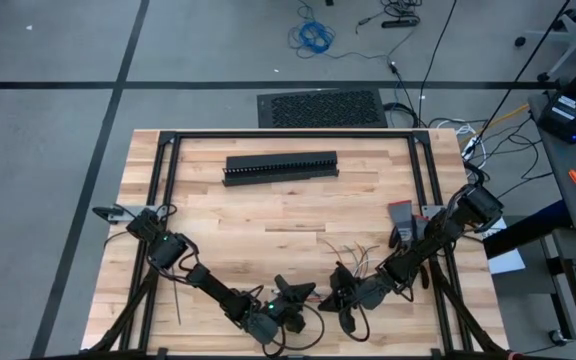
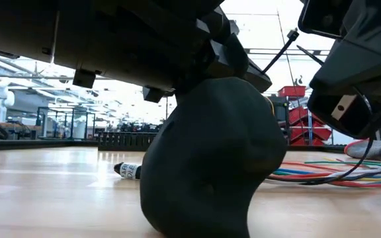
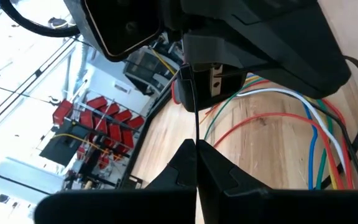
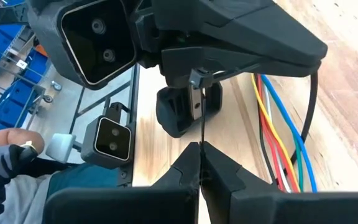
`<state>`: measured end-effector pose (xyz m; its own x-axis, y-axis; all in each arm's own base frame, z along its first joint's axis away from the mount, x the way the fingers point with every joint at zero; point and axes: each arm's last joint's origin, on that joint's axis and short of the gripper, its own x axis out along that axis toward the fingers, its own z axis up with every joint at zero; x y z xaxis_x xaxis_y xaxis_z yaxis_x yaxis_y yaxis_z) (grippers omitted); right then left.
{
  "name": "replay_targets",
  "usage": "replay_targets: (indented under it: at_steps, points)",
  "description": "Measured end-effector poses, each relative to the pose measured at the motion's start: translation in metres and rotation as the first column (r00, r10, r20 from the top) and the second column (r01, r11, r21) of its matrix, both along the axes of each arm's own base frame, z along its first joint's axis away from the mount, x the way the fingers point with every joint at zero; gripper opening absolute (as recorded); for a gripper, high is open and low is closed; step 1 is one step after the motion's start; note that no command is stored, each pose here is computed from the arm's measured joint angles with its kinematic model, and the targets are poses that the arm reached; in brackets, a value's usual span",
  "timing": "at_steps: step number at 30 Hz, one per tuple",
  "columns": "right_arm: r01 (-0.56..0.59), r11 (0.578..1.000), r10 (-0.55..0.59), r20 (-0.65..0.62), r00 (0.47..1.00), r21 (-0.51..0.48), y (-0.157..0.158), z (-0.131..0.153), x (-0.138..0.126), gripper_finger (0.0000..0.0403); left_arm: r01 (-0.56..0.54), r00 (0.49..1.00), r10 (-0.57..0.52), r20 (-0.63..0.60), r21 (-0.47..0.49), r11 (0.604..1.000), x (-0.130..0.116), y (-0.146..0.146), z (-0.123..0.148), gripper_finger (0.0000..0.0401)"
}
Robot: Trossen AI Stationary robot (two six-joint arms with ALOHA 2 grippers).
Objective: Ziptie cables
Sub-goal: Wrap the cable wires with the black zip tie
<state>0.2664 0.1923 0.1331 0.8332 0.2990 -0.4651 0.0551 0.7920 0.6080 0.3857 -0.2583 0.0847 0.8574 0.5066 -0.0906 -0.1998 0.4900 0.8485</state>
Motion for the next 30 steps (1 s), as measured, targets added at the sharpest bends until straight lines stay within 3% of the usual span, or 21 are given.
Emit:
replay_targets:
  at_steps: [15,22,30]
  points:
    - [0.011,1.000,-0.011,0.006,1.000,-0.018,-0.0054,0.0000,0.0038,0.0000,0.000,1.000,0.000,0.002,-0.005,1.000,-0.0003,0.0000,-0.0004,0.0000]
    - [0.027,1.000,-0.027,0.006,1.000,-0.013,-0.0054,0.0000,0.0037,0.0000,-0.084,0.996,0.085,-0.012,0.032,0.996,-0.0011,0.0039,-0.0025,0.0000]
    - [0.034,0.999,-0.034,0.031,0.999,-0.014,-0.0069,0.0020,0.0059,0.0000,-0.098,0.995,0.099,-0.022,0.047,0.994,-0.0014,0.0049,-0.0037,0.0000]
